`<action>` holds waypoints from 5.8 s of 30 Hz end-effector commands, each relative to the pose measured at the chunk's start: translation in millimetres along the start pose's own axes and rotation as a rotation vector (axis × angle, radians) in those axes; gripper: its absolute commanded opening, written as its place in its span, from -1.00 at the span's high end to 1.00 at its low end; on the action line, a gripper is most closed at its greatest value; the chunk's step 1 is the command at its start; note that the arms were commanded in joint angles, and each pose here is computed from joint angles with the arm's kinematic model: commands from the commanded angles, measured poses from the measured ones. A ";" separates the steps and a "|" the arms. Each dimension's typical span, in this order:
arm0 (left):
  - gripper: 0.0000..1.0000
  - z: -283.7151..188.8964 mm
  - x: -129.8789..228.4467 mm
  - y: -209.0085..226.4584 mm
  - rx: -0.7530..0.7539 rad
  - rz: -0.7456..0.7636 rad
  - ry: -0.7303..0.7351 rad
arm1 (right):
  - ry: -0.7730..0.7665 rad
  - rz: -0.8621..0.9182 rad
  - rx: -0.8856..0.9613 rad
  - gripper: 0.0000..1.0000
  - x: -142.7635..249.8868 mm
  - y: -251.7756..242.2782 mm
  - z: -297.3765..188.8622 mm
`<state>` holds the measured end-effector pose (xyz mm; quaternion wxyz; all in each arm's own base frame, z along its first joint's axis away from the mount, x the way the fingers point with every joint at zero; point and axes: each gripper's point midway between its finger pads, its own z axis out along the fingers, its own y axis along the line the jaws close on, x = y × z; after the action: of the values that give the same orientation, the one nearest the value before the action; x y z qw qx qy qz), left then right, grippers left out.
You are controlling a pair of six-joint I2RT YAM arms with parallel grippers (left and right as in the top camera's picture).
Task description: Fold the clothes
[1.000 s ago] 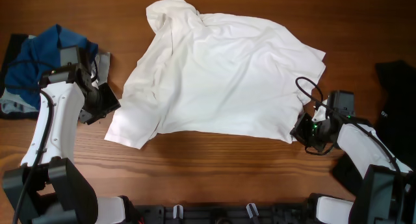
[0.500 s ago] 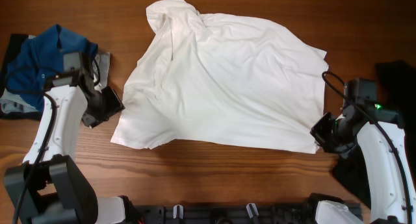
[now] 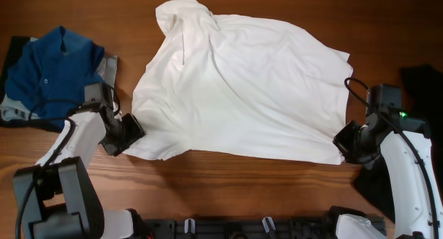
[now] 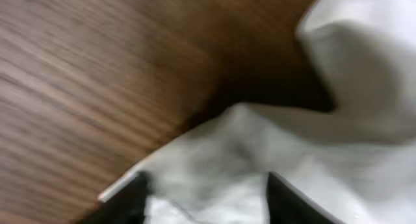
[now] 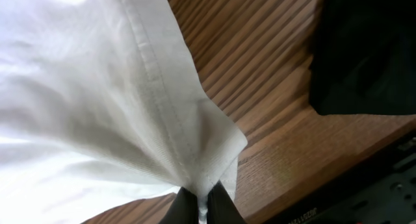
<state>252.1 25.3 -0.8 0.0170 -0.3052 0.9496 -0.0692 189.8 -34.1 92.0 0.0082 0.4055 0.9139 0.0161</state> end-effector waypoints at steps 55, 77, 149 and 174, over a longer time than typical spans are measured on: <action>-0.51 -57.5 -104.6 -86.2 0.338 0.304 -0.510 | -0.228 -0.411 -0.559 -0.41 -42.3 113.3 -41.1; 0.92 17.4 -59.2 31.0 -0.018 -0.082 -0.145 | -0.479 -0.356 -0.479 -0.42 -104.3 119.4 -44.2; -0.18 -194.3 -46.7 -22.7 0.300 0.118 -0.654 | -0.639 -0.131 -1.157 0.91 -352.4 264.5 -38.2; -0.24 -168.1 -39.5 -51.1 0.311 0.207 -0.553 | -0.540 -0.439 -0.264 -0.31 -280.3 239.3 105.6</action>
<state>294.9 30.8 163.7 0.3139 -0.2285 0.9130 -0.1251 568.4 -57.5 11.9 0.3230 0.1758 0.9256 0.0894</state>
